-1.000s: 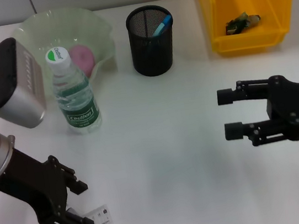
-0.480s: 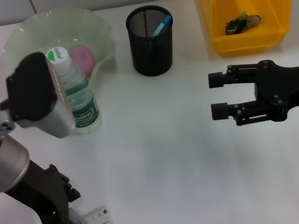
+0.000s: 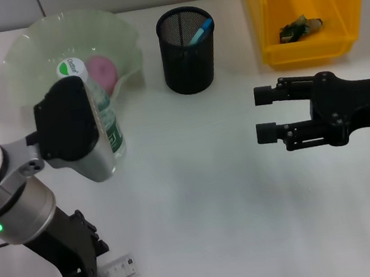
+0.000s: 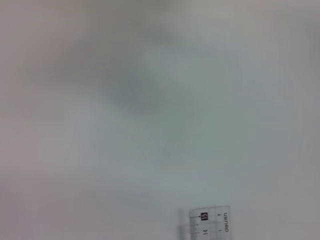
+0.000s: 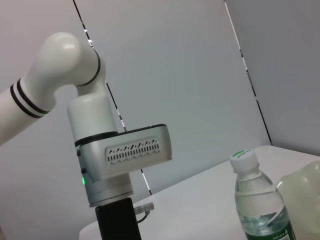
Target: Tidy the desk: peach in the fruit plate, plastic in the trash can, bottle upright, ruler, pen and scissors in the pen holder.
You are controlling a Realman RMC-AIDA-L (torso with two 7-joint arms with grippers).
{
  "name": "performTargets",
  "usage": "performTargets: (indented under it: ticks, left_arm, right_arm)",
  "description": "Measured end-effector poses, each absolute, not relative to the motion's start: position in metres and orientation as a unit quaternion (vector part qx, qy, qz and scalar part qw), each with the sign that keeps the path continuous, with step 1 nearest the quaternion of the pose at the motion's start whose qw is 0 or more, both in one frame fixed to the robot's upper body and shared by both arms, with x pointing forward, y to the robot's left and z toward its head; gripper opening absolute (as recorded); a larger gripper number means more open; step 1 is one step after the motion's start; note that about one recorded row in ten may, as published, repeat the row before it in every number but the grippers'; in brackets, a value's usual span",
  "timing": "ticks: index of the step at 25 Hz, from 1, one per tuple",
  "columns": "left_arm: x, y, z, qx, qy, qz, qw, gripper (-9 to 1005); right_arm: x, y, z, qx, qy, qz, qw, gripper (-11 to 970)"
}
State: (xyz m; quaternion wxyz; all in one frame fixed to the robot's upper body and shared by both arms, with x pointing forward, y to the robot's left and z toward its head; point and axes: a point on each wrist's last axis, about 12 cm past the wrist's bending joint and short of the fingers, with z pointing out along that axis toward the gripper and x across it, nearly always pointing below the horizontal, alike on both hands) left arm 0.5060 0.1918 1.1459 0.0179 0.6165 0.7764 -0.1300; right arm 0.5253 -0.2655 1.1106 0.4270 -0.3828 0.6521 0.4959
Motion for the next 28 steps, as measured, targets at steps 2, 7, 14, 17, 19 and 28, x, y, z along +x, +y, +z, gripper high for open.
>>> performTargets:
  ticks: [2,7,14,17,19,28]
  left_arm:
    - [0.505,0.19,1.144,0.619,0.775,-0.126,0.014,754]
    - [0.505,0.188,1.144,0.621,0.774,-0.122,0.016,754]
    - [0.508,0.186,1.141,0.623,0.774,-0.112,0.021,755]
    - [0.508,0.186,1.14,0.624,0.773,-0.109,0.018,755]
    - [0.508,0.185,1.138,0.626,0.772,-0.109,0.014,755]
    - [0.507,0.179,1.133,0.636,0.765,-0.104,0.007,755]
  right_arm:
    - [0.525,-0.266,1.11,-0.381,0.653,0.496,0.427,786]
    - [0.523,-0.267,1.107,-0.378,0.655,0.497,0.426,786]
    - [0.521,-0.266,1.105,-0.374,0.655,0.5,0.425,786]
    - [0.521,-0.267,1.105,-0.373,0.656,0.5,0.425,786]
    - [0.522,-0.267,1.105,-0.372,0.657,0.499,0.425,786]
    - [0.523,-0.267,1.105,-0.371,0.658,0.498,0.426,787]
